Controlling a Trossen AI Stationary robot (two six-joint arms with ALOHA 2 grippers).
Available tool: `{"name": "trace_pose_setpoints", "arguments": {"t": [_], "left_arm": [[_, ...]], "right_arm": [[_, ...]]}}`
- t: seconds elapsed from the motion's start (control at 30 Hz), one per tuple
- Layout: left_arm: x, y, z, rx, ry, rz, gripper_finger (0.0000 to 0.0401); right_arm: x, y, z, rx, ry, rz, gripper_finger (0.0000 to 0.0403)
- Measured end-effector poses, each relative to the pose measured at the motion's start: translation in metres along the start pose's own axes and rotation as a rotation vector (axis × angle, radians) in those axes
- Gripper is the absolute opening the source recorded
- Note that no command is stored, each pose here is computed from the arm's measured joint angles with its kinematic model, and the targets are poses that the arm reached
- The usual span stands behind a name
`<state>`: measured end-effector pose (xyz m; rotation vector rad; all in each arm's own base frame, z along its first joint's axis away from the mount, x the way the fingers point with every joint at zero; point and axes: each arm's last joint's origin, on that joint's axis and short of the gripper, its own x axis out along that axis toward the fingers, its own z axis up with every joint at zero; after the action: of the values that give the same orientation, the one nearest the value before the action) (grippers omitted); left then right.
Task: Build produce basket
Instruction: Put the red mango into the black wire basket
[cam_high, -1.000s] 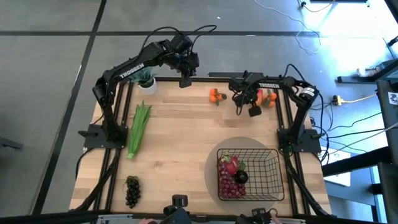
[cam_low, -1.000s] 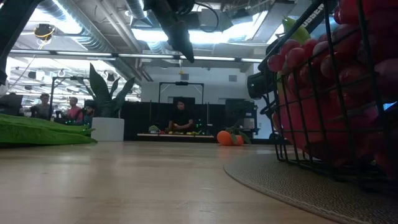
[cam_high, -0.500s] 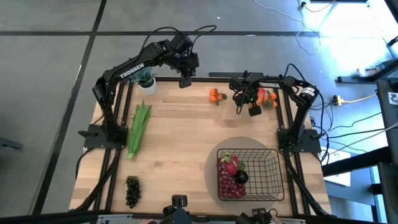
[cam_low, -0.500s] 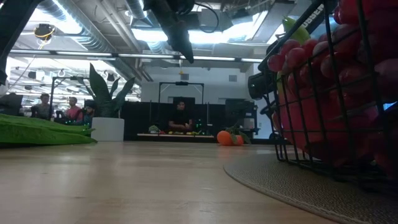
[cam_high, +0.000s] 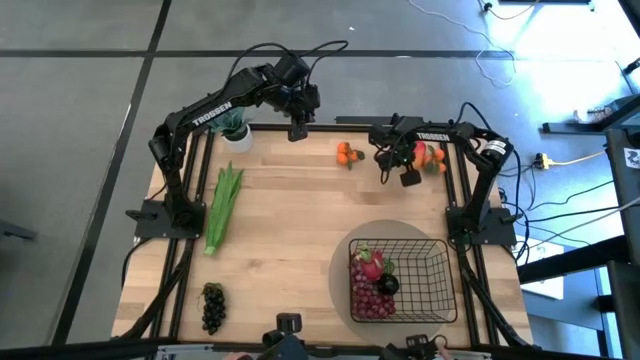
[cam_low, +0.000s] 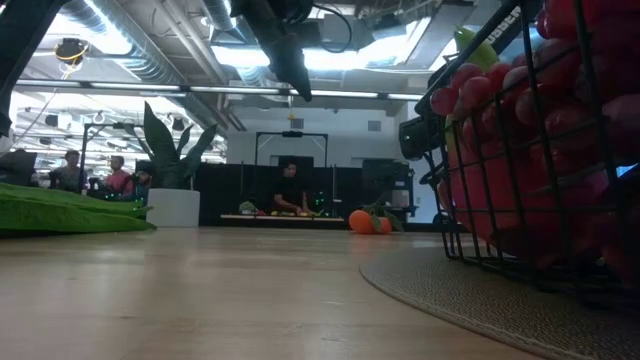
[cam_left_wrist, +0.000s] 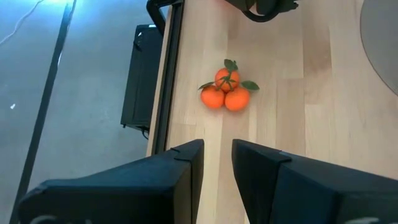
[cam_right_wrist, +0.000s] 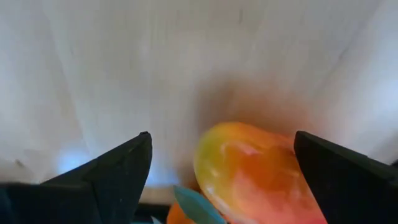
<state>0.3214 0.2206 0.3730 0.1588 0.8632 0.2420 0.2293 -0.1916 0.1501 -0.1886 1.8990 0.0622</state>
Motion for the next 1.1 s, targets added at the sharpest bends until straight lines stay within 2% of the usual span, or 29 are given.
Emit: {"name": "trace_pose_setpoints", "arguments": {"t": [0.4, 0.57, 0.77, 0.9, 1.1], "left_arm": [[0.000, 0.000, 0.000, 0.001, -0.001, 0.000, 0.0071], [0.000, 0.000, 0.000, -0.001, 0.000, -0.001, 0.0071], [0.000, 0.000, 0.000, -0.020, -0.001, -0.001, 0.0071], [0.000, -0.001, -0.001, -0.048, 0.013, -0.008, 0.0071], [0.000, -0.001, -0.005, -0.079, 0.042, -0.019, 0.0071]], "right_arm": [[-0.007, 0.003, -0.004, -0.041, 0.062, 0.027, 0.0375], [-0.033, -0.007, 0.000, 0.055, -0.029, 0.059, 0.0375], [-0.076, -0.023, -0.004, 0.256, -0.196, 0.172, 0.0375], [-0.098, -0.037, -0.015, 0.490, -0.262, 0.210, 0.0375], [-0.110, -0.047, -0.045, 0.849, -0.266, 0.243, 0.0375]]}}
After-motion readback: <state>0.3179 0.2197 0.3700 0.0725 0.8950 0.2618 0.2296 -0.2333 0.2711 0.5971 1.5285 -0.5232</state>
